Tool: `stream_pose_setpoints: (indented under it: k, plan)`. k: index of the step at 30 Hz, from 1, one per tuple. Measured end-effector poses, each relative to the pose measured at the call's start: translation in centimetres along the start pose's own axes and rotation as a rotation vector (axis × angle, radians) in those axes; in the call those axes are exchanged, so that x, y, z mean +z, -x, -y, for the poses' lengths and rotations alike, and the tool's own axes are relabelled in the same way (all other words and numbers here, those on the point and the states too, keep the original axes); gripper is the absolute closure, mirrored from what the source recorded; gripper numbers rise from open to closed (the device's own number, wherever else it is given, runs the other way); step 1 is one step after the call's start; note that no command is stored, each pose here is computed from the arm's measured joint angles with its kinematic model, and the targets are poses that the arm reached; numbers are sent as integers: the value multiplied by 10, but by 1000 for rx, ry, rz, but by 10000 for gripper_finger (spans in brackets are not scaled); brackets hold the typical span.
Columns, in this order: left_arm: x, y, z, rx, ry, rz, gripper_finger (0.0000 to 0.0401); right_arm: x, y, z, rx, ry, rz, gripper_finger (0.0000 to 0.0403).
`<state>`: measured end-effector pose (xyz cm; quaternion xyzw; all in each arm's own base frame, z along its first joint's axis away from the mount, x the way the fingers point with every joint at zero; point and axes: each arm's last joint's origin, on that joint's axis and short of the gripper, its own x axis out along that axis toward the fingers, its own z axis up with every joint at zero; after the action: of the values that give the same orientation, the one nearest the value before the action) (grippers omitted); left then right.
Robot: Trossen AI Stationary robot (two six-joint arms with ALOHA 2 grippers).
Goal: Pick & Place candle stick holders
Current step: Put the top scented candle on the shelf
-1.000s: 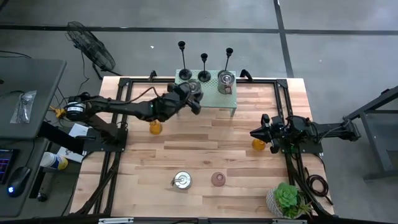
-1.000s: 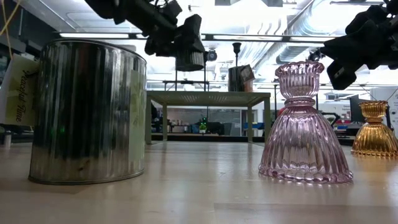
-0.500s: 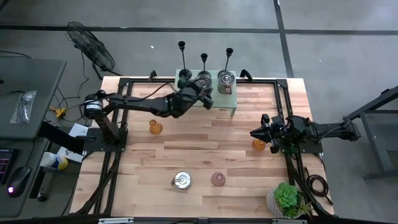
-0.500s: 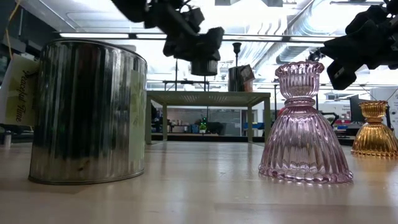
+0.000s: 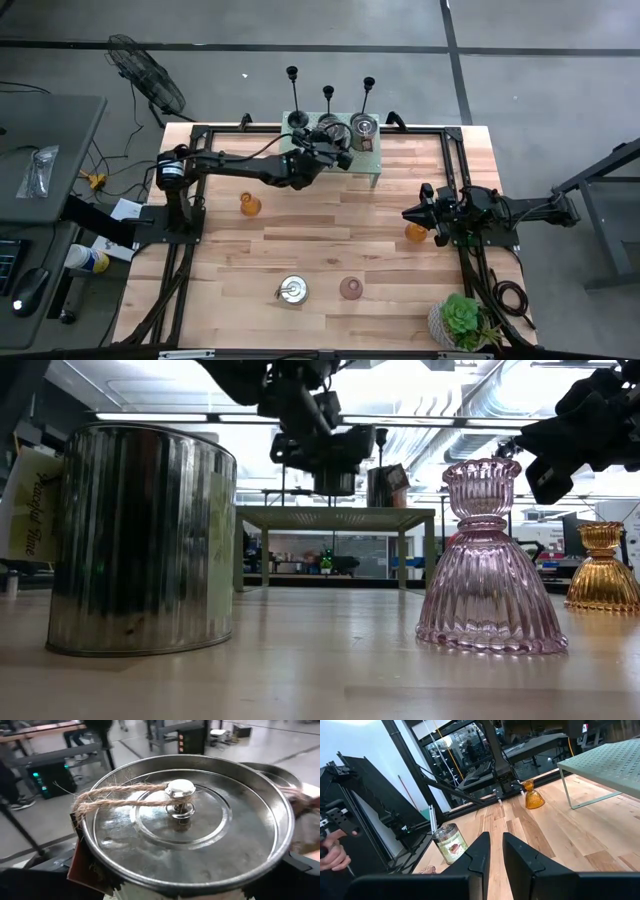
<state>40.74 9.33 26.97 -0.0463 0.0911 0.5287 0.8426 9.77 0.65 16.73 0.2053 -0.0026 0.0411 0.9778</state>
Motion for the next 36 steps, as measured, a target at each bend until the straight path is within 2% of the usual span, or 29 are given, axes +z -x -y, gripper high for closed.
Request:
stream_pose_setpoints:
  k: [12,22,36]
  plan:
    - [-17,-8,6,31,-17,-17,45,0,0,0,0,0,0,359]
    - [-15,-21,-1,37,60,-6,45,0,0,0,0,0,0,359]
    - [-13,-29,-7,17,73,-15,45,0,0,0,0,0,0,359]
